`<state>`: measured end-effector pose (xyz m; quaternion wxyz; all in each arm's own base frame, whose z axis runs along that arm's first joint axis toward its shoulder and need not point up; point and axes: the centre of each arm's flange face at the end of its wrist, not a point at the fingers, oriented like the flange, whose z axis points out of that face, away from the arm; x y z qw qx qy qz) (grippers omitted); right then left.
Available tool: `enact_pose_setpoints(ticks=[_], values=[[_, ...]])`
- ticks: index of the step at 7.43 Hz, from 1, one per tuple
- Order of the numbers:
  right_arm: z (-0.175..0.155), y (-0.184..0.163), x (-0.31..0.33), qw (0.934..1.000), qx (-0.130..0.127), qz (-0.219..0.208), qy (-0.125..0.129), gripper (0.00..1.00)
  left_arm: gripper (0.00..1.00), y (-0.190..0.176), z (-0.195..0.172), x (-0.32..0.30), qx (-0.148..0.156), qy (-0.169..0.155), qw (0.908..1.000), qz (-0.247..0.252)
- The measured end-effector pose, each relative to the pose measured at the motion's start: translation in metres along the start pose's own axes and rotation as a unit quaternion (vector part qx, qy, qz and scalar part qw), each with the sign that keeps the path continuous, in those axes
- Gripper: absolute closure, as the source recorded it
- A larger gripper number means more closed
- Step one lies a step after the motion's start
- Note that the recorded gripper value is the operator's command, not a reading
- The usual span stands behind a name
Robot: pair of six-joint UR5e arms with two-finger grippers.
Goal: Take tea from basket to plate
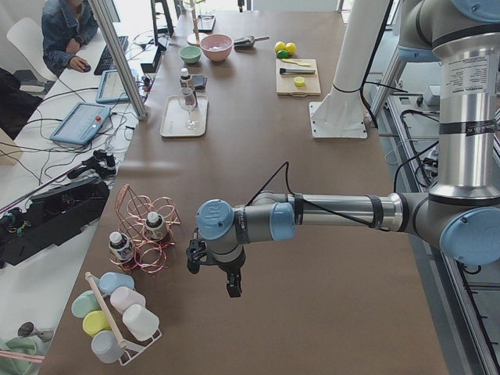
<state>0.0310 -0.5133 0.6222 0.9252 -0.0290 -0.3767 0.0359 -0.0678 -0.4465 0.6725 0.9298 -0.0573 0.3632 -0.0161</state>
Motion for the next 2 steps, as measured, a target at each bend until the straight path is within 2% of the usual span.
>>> enact_pose_setpoints(ticks=[2], values=[[0.0015, -0.0003, -0.0018, 1.0000, -0.002, 0.006, 0.000, 0.00, 0.02, 0.0005, -0.0005, 0.0000, 0.000, 0.000, 1.0000, 0.000]])
